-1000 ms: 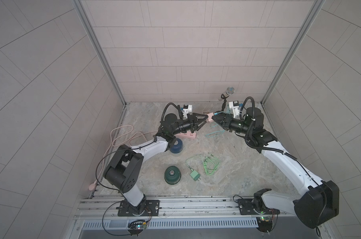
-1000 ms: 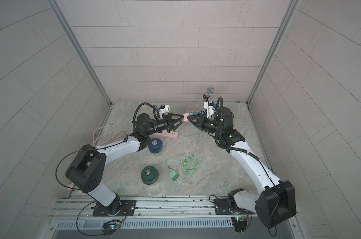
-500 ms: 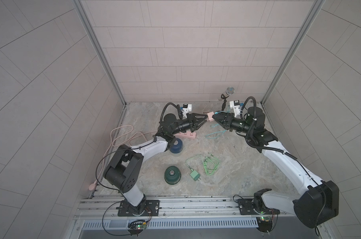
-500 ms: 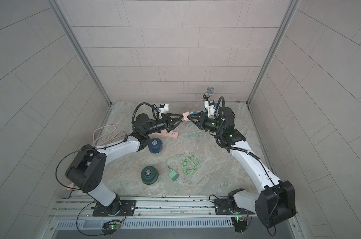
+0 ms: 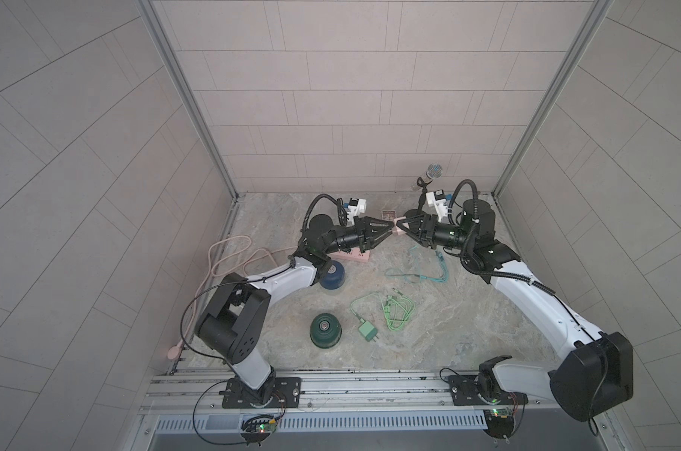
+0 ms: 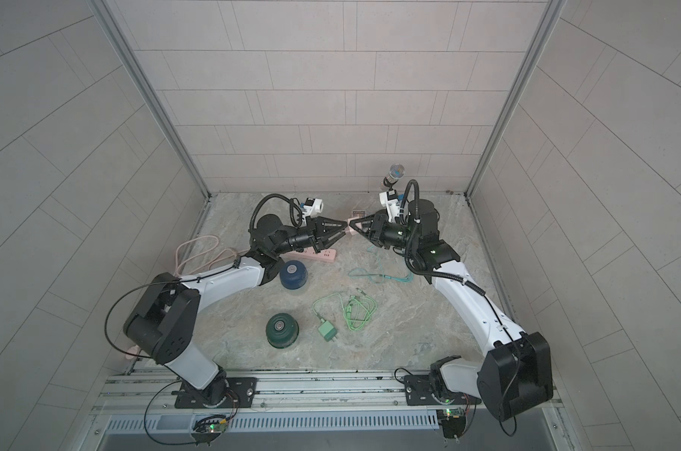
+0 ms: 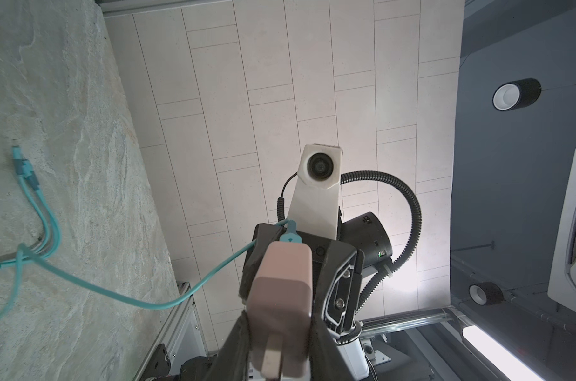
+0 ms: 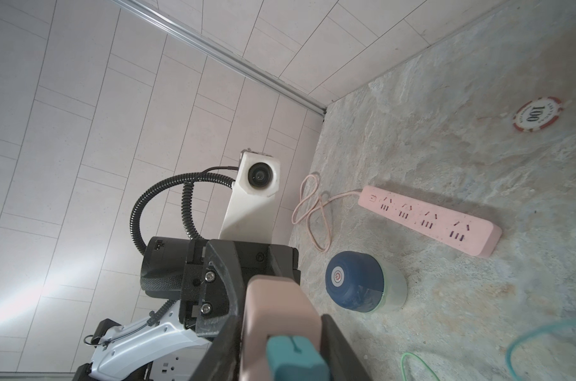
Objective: Charge the cordless meat grinders
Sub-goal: Pick up the plug from the center of the board.
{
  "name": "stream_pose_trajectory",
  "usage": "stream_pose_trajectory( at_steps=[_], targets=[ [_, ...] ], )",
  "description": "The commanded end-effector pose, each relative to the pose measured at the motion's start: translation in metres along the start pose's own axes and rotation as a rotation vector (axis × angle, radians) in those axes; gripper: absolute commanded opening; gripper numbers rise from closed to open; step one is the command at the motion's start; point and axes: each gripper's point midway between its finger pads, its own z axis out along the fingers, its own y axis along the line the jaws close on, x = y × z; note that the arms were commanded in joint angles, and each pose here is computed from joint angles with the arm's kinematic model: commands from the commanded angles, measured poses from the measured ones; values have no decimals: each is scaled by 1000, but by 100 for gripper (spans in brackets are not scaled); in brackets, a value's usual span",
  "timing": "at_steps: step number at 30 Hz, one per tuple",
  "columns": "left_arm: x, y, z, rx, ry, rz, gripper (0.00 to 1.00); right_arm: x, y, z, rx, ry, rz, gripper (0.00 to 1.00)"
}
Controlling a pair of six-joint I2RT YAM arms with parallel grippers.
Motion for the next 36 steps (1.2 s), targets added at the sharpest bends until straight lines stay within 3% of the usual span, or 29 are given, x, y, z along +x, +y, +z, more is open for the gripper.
stream_pose_trajectory(
  at_steps=[1, 7, 12, 19, 22, 27, 33, 36],
  targets=[
    [8, -27, 0, 54, 49, 82, 20, 1, 14, -2, -39, 31, -22, 37],
    [0, -25, -6, 39, 40, 75, 20, 12, 12, -4, -31, 81, -25, 32],
    [-4, -21, -15, 2, 44, 81, 21, 15, 10, -5, -27, 94, -20, 22],
    [-18, -20, -41, -88, -7, 104, 34, 7, -4, -1, 52, 68, -59, 12],
    [-26, -15, -65, -192, -40, 133, 39, 3, -15, 1, 169, 80, -177, 8],
    [-21, 14, -124, -566, -79, 183, 43, -2, -40, 17, 317, 165, -404, 3],
    [-21, 29, -162, -653, -144, 137, 44, 6, -59, 55, 360, 348, -720, 0],
    [-21, 38, -178, -714, -158, 129, 45, 12, -70, 76, 361, 435, -815, 0]
  ],
)
